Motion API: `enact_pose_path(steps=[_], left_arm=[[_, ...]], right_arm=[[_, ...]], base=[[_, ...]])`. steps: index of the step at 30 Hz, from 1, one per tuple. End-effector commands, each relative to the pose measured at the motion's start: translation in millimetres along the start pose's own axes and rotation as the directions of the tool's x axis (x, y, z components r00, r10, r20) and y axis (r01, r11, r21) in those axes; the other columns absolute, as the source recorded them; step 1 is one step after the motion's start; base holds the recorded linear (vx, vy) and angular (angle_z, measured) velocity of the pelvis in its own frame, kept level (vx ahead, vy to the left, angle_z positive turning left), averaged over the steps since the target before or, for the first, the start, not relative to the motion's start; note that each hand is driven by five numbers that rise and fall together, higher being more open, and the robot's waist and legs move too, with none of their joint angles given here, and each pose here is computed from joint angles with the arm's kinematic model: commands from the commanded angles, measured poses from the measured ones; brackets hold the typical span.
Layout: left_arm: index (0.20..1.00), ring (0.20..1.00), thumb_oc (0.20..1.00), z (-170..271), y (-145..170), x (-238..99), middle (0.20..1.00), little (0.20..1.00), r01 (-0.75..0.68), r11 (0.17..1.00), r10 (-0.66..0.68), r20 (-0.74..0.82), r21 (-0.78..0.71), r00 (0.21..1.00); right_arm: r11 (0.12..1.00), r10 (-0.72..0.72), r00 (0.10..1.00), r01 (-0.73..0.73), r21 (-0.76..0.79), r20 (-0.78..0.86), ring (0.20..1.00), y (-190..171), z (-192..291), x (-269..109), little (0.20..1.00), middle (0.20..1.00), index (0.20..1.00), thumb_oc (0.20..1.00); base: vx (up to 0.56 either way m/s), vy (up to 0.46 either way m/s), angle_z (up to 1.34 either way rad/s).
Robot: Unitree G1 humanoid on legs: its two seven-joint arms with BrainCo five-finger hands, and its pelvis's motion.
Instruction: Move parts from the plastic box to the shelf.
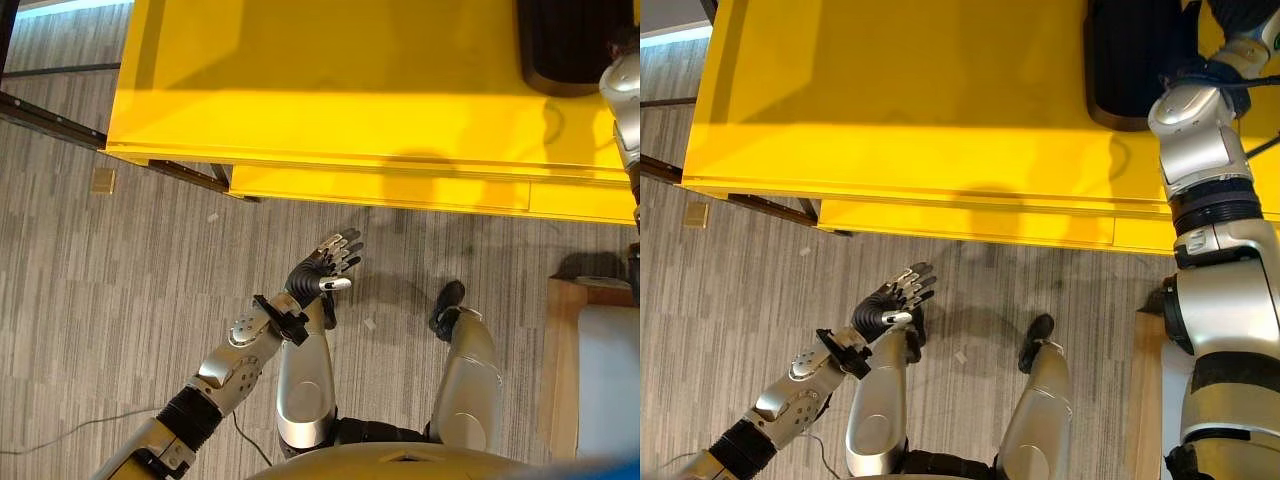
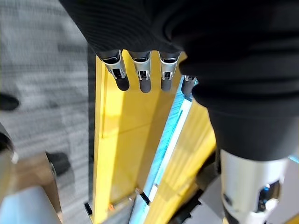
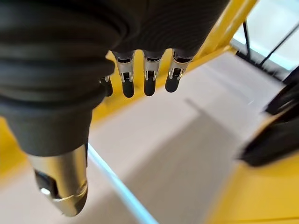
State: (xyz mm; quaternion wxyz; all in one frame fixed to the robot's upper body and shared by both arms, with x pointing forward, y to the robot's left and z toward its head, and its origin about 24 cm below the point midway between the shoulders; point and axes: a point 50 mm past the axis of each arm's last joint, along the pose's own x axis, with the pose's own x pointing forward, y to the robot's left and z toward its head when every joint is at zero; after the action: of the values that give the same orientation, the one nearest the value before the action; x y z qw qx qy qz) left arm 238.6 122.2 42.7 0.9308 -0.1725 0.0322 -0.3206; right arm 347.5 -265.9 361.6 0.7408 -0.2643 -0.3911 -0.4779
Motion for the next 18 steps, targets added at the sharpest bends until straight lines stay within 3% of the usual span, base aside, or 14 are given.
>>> enact_pose_path(steps=[1,9,11,16,17,18], left_arm=[[1.0,1.0,1.0,9.8,-20.3,-2.0,1.0,1.0,0.046,0.998,-0.04,0.125,-0.046,0.991],[1.0,1.0,1.0,5.6,-16.1,-4.3,1.0,1.0,-0.048,0.997,0.057,0.17,-0.056,0.984],[1.0,1.0,1.0,-2.5,-17.2,-4.7,1.0,1.0,-0.089,0.993,0.101,0.166,-0.076,0.981],[1.0,1.0,1.0,-7.0,-13.7,-12.0,1.0,1.0,-0.151,0.986,0.162,0.176,-0.074,0.971],[1.0,1.0,1.0,-8.5,-8.2,-20.3,1.0,1.0,-0.193,0.979,0.203,0.184,-0.068,0.962],[1.0,1.0,1.0,-8.7,-8.0,-20.9,1.0,1.0,-0.196,0.978,0.205,0.185,-0.067,0.961]], right_arm=[[0.992,-0.001,1.0,-0.001,0.125,0.018,1.0,-11.3,-0.2,-7.1,1.0,1.0,1.0,1.0],[0.945,0.141,0.99,-0.138,0.296,0.013,1.0,-16.3,-4.1,-85.7,1.0,1.0,1.0,1.0],[0.912,0.314,0.947,-0.284,0.296,-0.06,1.0,-10.5,-25.8,-142.7,1.0,1.0,1.0,1.0],[0.829,0.528,0.814,-0.434,0.353,-0.241,1.0,-25.1,-62.7,-215.3,1.0,1.0,1.0,1.0],[0.806,0.577,0.745,-0.454,0.379,-0.335,1.0,-45.0,-78.9,-247.4,1.0,1.0,1.0,1.0],[0.805,0.581,0.735,-0.453,0.383,-0.351,1.0,-46.3,-80.2,-250.3,1.0,1.0,1.0,1.0]], base=[[0.0,0.078,-0.04],[0.04,0.106,-0.1],[0.13,0.183,-0.25],[0.07,0.169,-0.29],[0.04,0.191,-0.17],[0.03,0.316,-0.2]])
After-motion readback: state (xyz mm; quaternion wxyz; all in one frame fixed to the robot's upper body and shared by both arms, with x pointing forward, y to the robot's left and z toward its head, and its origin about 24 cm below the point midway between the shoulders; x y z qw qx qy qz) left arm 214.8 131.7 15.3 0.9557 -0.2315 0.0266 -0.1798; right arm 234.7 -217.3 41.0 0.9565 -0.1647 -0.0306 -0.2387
